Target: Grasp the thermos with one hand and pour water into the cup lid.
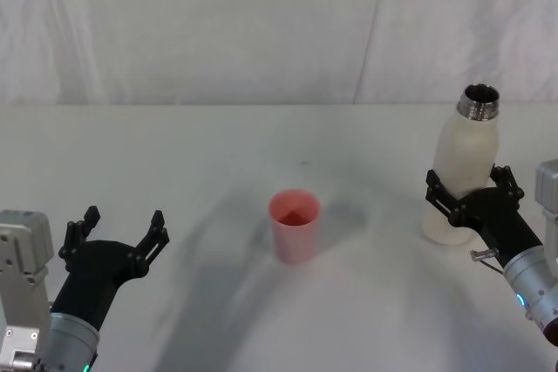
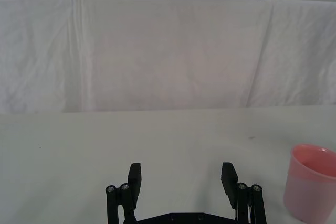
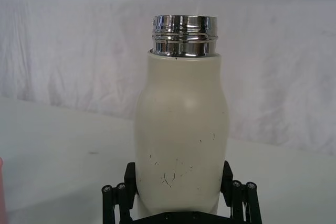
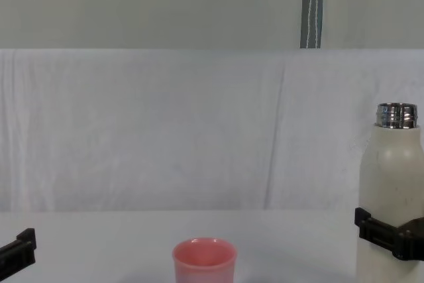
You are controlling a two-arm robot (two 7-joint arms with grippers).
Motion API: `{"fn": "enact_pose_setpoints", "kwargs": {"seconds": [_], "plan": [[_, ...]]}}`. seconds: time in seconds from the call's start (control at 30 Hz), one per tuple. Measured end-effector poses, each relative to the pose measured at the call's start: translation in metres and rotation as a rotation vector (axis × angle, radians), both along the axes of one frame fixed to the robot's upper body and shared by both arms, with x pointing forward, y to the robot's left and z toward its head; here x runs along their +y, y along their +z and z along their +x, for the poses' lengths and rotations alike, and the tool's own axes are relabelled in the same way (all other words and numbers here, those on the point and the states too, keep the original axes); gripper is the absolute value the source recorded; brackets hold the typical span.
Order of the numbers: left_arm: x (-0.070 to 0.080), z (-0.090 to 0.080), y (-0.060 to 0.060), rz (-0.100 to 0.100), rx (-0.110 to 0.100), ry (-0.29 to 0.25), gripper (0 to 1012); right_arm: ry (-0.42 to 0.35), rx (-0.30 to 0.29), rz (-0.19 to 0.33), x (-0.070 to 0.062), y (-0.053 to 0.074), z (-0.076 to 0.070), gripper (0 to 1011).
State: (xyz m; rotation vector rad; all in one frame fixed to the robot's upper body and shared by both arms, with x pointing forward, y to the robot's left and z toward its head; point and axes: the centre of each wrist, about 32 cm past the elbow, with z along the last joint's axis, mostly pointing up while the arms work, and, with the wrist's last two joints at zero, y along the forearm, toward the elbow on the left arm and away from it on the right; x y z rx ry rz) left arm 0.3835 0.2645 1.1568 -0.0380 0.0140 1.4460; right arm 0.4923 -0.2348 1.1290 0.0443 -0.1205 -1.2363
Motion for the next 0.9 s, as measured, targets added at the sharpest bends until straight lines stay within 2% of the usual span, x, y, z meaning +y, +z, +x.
{"fn": "enact_pose_setpoints", "kwargs": {"seconds": [0.9], "plan": [[0.0000,0.0000,0.0000,0.000,0.000,0.000,1001,0.002,0.007,0.024,-0.0011,-0.0037,0.0013,955]]}}
